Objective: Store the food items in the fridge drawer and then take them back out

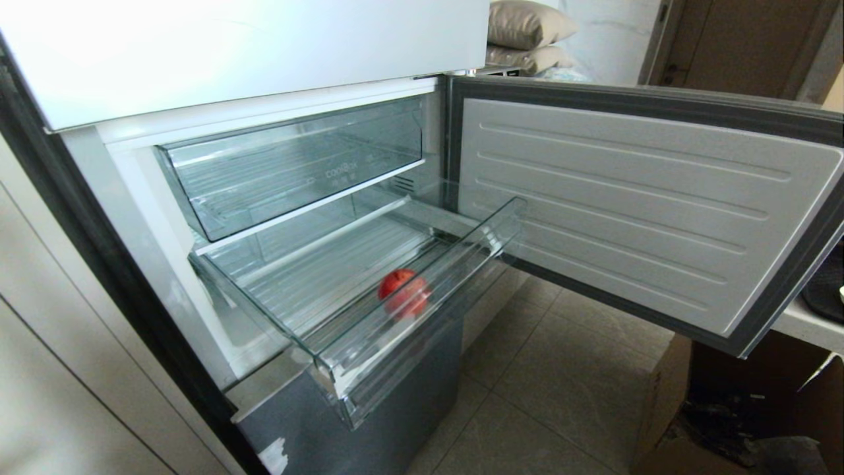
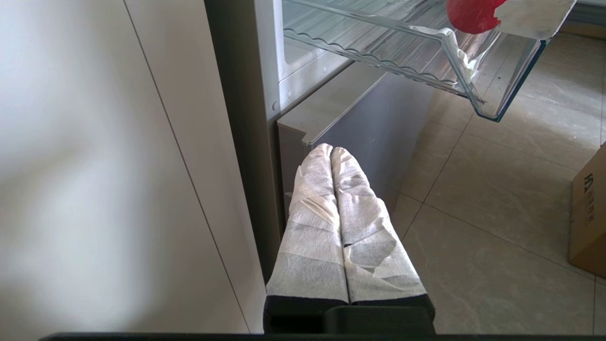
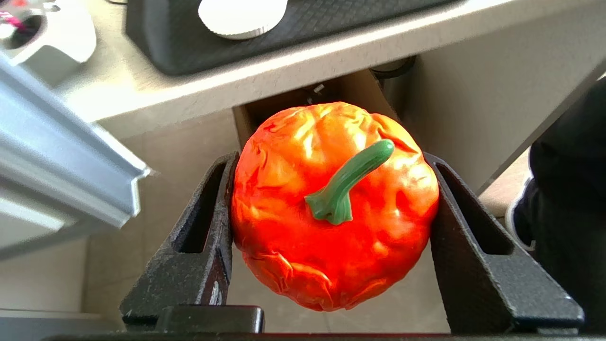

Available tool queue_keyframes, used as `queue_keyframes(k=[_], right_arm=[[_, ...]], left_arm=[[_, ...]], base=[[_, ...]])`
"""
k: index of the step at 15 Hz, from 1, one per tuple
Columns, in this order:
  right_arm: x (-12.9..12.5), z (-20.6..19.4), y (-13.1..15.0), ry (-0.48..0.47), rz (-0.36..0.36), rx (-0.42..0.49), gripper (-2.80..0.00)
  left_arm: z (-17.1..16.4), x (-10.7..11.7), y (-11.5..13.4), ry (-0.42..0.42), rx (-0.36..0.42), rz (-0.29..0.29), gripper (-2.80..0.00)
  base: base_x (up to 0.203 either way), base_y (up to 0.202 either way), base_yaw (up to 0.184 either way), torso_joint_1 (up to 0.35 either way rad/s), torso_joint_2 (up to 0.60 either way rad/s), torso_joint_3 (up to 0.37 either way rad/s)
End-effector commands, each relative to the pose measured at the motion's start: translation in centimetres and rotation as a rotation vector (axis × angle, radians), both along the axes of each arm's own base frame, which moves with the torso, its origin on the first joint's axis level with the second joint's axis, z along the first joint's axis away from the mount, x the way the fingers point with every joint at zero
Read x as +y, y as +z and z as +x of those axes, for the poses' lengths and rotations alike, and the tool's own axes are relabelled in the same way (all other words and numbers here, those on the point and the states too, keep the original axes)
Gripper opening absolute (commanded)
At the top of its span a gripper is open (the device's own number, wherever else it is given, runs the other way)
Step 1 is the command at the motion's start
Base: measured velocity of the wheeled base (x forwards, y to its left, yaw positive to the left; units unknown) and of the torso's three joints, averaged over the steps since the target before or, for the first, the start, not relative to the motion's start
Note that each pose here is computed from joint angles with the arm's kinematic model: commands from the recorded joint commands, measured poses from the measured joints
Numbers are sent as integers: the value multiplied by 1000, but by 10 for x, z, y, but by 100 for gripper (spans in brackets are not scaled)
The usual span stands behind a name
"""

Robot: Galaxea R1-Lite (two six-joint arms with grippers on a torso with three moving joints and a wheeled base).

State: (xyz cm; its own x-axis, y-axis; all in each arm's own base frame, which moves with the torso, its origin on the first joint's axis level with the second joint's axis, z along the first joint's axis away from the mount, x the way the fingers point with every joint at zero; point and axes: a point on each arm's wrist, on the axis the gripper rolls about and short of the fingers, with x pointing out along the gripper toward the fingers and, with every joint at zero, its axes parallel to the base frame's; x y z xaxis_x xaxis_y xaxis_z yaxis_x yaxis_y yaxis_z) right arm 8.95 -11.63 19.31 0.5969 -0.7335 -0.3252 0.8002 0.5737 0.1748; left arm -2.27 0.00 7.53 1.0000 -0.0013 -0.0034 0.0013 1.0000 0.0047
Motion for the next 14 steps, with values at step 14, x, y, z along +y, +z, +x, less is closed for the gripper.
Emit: queue_keyframes(k=[14], right_arm=[[-189,79,-17,18,84,-26,-280]], left_arm=[[0,0,0,1,0,0,-280]], base=[[0,0,0,0,0,0]])
